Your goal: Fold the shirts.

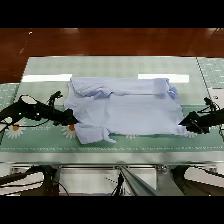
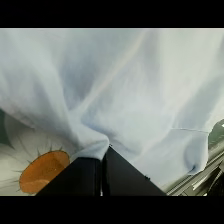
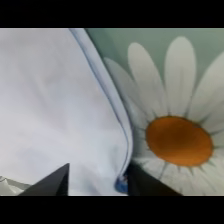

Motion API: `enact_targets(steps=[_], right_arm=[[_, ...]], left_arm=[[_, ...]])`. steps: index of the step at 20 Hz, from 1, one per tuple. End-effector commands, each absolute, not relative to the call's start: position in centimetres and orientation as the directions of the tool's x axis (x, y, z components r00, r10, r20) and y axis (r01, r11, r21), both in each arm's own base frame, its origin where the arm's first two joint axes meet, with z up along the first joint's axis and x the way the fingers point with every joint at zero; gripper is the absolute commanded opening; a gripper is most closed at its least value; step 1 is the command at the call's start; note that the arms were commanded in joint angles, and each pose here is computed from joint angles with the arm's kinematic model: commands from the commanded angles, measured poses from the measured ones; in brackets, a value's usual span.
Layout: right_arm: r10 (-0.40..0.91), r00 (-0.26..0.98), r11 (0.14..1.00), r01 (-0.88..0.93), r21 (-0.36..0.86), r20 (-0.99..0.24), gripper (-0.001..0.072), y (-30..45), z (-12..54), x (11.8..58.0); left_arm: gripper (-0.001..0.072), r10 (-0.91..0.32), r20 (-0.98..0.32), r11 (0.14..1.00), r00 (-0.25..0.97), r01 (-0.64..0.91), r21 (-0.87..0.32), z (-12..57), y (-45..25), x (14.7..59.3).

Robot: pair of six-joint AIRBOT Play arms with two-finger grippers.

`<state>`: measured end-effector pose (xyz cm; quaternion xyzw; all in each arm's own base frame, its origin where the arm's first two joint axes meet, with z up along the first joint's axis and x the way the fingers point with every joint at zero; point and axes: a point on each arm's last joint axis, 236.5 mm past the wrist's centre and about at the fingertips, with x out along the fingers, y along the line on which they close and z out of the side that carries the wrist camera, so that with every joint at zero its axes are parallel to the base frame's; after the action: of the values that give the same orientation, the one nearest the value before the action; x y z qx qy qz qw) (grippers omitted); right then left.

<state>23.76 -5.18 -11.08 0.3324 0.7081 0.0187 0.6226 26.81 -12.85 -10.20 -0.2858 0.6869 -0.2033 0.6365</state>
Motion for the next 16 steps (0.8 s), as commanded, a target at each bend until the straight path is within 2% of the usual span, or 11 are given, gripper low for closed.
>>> enact_targets(steps=[1,2,5,7,9,11,13,16], right_arm=[[0.480,-0.026,0.806,0.407,0.430,-0.877,0.0186,-3.4,-11.7,24.3],[0.506,-0.040,0.804,0.382,0.455,-0.861,0.0026,-2.6,-11.0,24.3],[0.595,0.028,0.784,0.200,0.588,-0.803,0.0020,-0.2,-5.7,27.0],[0.603,0.217,0.776,0.062,0.627,-0.768,0.0020,0.1,0.9,31.3],[0.540,0.444,0.817,-0.071,0.572,-0.715,0.0020,-0.6,9.1,35.2],[0.450,0.666,0.871,-0.180,0.457,-0.595,0.0019,-1.1,18.9,37.5],[0.341,0.842,0.922,-0.214,0.321,-0.418,0.0019,-1.5,29.1,37.7],[0.214,0.970,0.965,-0.192,0.179,-0.117,0.0019,-1.1,42.1,34.3]], left_arm=[[0.0022,-0.651,-0.759,0.756,-0.019,-0.112,-0.645,-10.0,-12.8,27.1],[0.0022,-0.651,-0.759,0.756,-0.009,-0.098,-0.647,-9.7,-12.7,27.6],[0.0021,-0.645,-0.758,0.763,0.097,0.026,-0.646,-5.6,-12.5,31.1],[0.0021,-0.639,-0.732,0.769,0.237,0.163,-0.618,1.0,-12.3,34.6],[0.0021,-0.622,-0.656,0.783,0.428,0.326,-0.530,10.9,-12.1,37.4],[0.0021,-0.599,-0.506,0.801,0.621,0.462,-0.381,22.9,-11.9,38.1],[0.0021,-0.567,-0.284,0.824,0.774,0.528,-0.205,35.3,-11.7,36.0],[0.0021,-0.500,0.053,0.866,0.864,0.500,0.014,49.4,-11.0,29.3]])
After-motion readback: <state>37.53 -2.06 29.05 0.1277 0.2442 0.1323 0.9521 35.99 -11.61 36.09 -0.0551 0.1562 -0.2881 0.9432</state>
